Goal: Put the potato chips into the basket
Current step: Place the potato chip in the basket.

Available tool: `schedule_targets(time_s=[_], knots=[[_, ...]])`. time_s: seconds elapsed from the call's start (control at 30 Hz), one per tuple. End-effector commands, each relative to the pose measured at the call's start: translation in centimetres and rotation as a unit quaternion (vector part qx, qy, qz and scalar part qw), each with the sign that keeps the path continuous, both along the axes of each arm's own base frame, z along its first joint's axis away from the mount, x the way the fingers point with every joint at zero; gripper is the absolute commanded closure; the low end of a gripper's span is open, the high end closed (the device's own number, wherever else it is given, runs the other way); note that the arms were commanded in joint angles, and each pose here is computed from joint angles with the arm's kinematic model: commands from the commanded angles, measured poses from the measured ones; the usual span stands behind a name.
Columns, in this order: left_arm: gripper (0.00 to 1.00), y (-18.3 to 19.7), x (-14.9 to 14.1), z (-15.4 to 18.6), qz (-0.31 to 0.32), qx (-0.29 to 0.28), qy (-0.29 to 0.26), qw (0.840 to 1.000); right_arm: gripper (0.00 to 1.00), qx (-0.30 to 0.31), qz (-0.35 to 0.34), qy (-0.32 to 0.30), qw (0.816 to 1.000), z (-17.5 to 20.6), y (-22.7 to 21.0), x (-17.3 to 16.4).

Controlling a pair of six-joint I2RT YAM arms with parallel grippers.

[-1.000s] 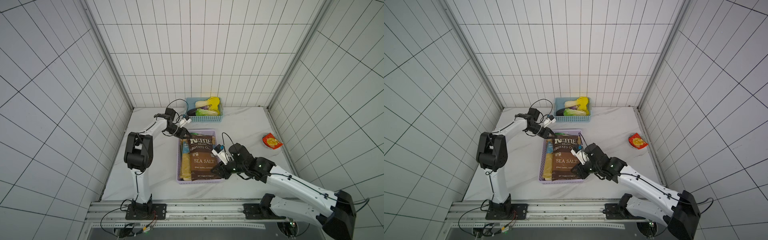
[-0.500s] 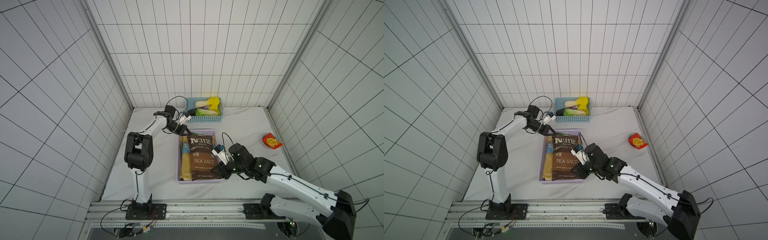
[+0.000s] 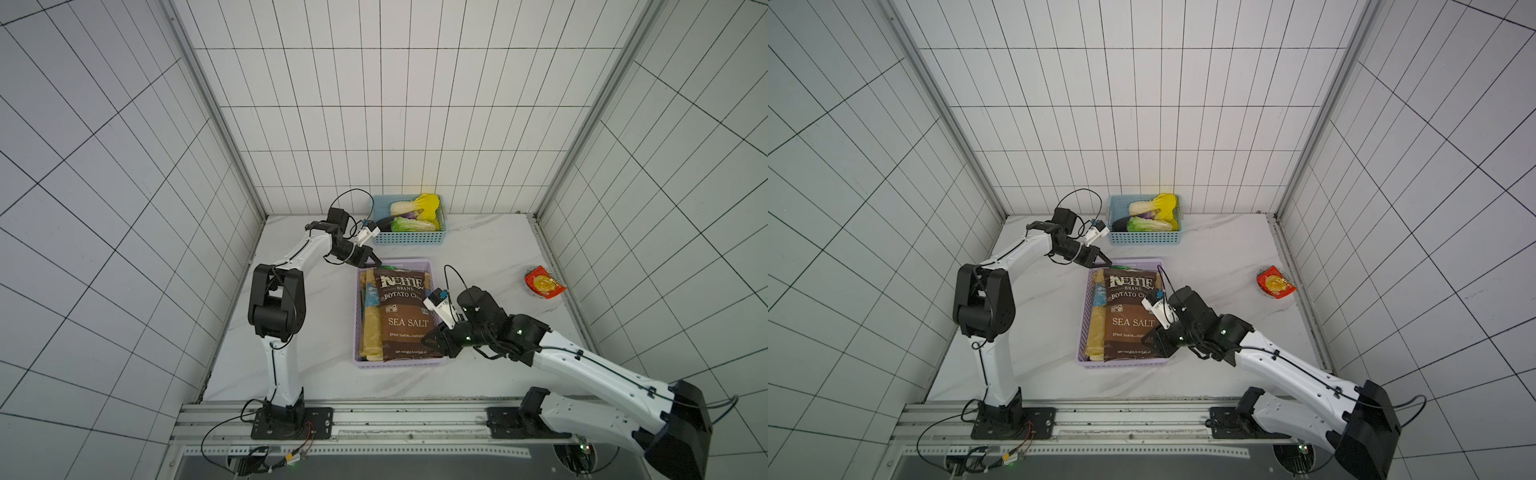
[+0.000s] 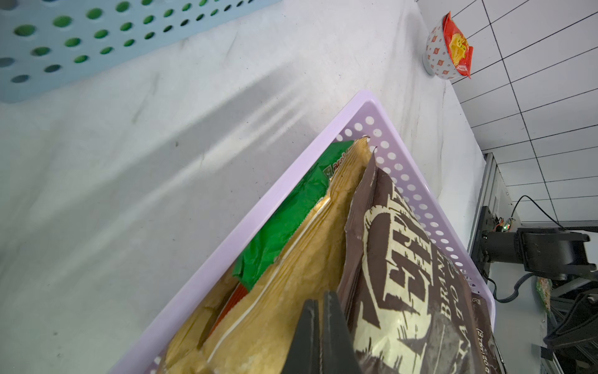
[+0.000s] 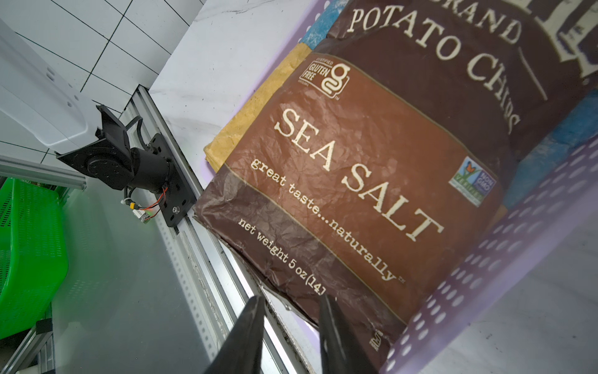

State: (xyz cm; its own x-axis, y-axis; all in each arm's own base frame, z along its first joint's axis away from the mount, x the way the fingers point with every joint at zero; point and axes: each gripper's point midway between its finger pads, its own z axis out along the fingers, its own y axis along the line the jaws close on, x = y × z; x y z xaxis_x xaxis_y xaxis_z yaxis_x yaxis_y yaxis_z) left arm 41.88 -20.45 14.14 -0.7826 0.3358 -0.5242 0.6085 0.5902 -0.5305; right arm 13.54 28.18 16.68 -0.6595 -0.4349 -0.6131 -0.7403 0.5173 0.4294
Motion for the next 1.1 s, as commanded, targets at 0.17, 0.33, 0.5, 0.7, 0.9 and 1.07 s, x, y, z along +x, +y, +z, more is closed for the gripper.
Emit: schedule_targets(time_s=[0.17, 0.33, 0.5, 0.7, 0.9, 1.07], knots=[[0.21, 3.6, 0.8, 9.7, 0.078, 0.032, -0.184, 0.979, 0.66, 0.013, 0.005, 0.012, 1.0, -0.1, 2.6, 0.9], [0.01, 4.3, -1.8, 10.9, 0.085, 0.036, -0.184, 0.979, 0.67, 0.007, 0.084, 0.017, 0.996, -0.7, 5.7, -1.9], [0.02, 5.4, -4.3, 11.2, 0.104, 0.048, -0.191, 0.975, 0.67, -0.005, 0.127, 0.021, 0.992, -1.7, 7.3, -3.5], [0.02, 7.2, -6.1, 11.3, 0.16, 0.065, -0.195, 0.965, 0.67, -0.046, 0.117, 0.02, 0.992, -4.2, 8.3, -2.5], [0.02, 7.8, -7.3, 11.6, 0.161, 0.047, -0.204, 0.964, 0.68, -0.084, 0.11, 0.022, 0.99, -5.9, 8.4, -1.8], [0.02, 8.9, -6.8, 10.8, 0.178, 0.057, -0.188, 0.964, 0.64, -0.076, 0.084, -0.02, 0.993, -3.3, 7.4, -0.7]])
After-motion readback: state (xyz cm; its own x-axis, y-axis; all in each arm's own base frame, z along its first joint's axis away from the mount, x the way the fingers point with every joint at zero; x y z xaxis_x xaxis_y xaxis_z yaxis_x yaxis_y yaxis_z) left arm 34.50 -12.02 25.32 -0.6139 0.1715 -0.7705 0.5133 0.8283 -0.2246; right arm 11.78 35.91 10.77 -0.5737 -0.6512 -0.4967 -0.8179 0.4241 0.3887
